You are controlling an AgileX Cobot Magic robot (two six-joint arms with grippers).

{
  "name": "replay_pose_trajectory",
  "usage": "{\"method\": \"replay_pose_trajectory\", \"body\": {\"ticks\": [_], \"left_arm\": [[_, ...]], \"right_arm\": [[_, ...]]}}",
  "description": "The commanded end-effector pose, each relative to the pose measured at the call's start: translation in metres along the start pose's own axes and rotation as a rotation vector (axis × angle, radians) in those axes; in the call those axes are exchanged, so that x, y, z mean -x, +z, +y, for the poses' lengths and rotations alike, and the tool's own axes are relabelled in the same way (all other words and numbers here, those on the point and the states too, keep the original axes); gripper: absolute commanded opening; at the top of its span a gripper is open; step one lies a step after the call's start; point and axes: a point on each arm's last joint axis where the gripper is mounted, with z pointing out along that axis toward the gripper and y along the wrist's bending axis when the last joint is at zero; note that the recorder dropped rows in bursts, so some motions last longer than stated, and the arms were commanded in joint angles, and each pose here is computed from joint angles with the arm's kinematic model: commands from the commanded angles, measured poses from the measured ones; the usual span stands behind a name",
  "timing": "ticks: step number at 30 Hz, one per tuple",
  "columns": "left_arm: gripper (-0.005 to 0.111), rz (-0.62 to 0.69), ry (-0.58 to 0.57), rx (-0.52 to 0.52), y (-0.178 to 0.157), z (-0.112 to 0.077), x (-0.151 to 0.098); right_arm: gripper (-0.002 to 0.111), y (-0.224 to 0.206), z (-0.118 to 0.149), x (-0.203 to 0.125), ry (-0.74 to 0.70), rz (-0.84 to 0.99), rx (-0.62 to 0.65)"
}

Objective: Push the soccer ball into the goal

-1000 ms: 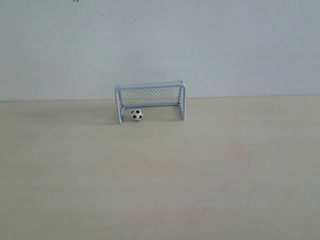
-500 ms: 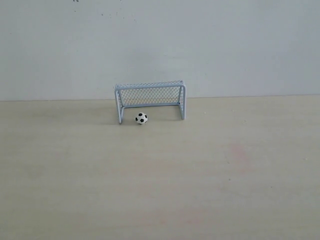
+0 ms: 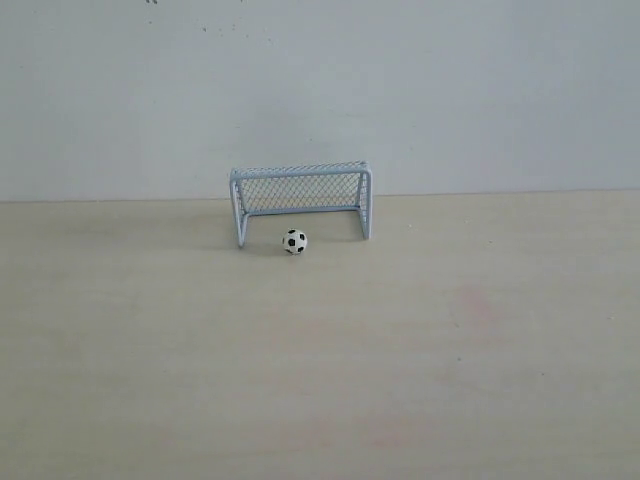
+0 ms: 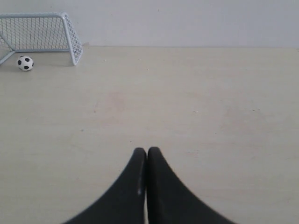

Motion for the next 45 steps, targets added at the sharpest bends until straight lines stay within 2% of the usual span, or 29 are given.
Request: {"method": "replay_pose_trajectory", "body": {"ticks": [1, 31, 33, 34, 35, 39, 45], "left_arm": [[0.004, 0.039, 0.004, 0.006, 0.0, 0.0005, -0.0045], [0.004, 0.037, -0.02, 0.037, -0.0001, 0.0021, -0.0045], [0.004, 0.038, 0.079, 0.041, -0.0001, 0.0026, -0.0044], [0.004, 0.04, 0.18, 0.039, -0.0001, 0.0026, -0.0044], [0.004, 0.041, 0.187, 0.039, -0.0001, 0.0026, -0.0044], [0.004, 0.038, -0.008, 0.015, 0.0, 0.0001, -0.0045], [0.004, 0.038, -0.015, 0.013, 0.0, -0.0001, -0.0045]], "right_arm": [[0.0, -0.0004, -0.0001, 0.0008, -0.003, -0.01, 0.0], [0.0, -0.0004, -0.0001, 0.0008, -0.003, -0.01, 0.0], [0.0, -0.0004, -0.0001, 0.0008, -0.003, -0.01, 0.0], [0.0, -0.0004, -0.0001, 0.0008, -0.003, -0.01, 0.0], [0.0, -0.0004, -0.0001, 0.0008, -0.003, -0.01, 0.0], [0.0, -0.0004, -0.0001, 0.001, -0.003, -0.012, 0.0], [0.0, -0.0004, -0.0001, 0.001, -0.003, -0.012, 0.0]]}}
